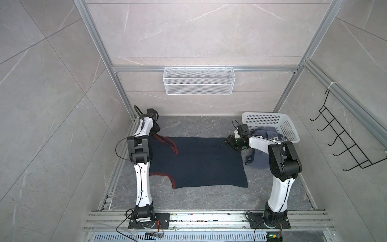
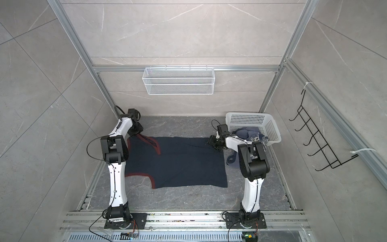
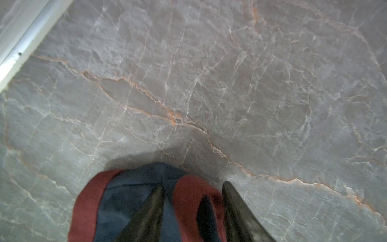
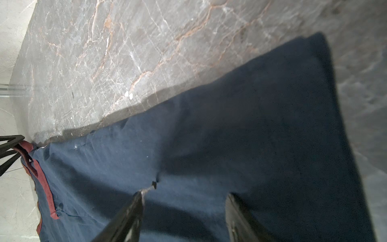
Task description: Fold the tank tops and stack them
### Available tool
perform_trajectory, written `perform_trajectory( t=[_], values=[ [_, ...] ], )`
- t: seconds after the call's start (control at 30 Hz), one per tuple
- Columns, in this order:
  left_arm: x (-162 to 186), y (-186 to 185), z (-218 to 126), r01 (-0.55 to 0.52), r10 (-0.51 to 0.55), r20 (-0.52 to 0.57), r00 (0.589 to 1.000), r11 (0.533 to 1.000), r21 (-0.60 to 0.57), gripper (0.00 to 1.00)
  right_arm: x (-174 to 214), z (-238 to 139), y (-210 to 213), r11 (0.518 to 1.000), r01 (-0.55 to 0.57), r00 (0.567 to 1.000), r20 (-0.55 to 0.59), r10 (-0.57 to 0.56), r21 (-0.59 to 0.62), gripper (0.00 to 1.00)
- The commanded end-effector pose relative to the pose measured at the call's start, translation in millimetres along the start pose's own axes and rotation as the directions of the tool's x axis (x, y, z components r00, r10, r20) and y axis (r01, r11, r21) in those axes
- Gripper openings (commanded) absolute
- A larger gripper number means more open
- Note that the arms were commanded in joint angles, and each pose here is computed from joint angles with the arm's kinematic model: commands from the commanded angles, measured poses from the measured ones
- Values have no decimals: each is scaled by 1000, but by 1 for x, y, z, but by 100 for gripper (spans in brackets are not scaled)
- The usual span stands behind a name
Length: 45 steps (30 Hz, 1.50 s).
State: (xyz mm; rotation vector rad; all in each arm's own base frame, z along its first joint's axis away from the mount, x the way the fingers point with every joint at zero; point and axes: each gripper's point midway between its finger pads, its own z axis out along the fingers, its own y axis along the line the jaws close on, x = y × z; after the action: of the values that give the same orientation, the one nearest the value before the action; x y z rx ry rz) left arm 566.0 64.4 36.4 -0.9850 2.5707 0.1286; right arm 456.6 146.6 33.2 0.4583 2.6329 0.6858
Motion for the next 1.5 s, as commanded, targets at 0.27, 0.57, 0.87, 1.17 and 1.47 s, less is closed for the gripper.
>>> perform_trajectory(
  t=[0.27,0.57,0.87,1.17,1.47],
  values=[
    [-27,0,-44,0,-10,118,993,997,81,16,36,15,-45,989,-33,993,-106,49,145,65],
    [-29,24,-104,51,-143,306,941,956,290,9,35,15,-45,988,-40,993,-105,56,150,65],
    [-7,64,-55,206,-298,191,935,898,389,9,36,12,-44,988,-44,993,-106,60,150,65],
    [18,82,-31,264,-315,130,940,915,306,19,32,6,-42,987,-44,994,-88,59,156,65],
    [38,113,-23,408,-424,42,905,890,206,38,19,-24,-21,993,-3,999,-32,7,117,65]
  ],
)
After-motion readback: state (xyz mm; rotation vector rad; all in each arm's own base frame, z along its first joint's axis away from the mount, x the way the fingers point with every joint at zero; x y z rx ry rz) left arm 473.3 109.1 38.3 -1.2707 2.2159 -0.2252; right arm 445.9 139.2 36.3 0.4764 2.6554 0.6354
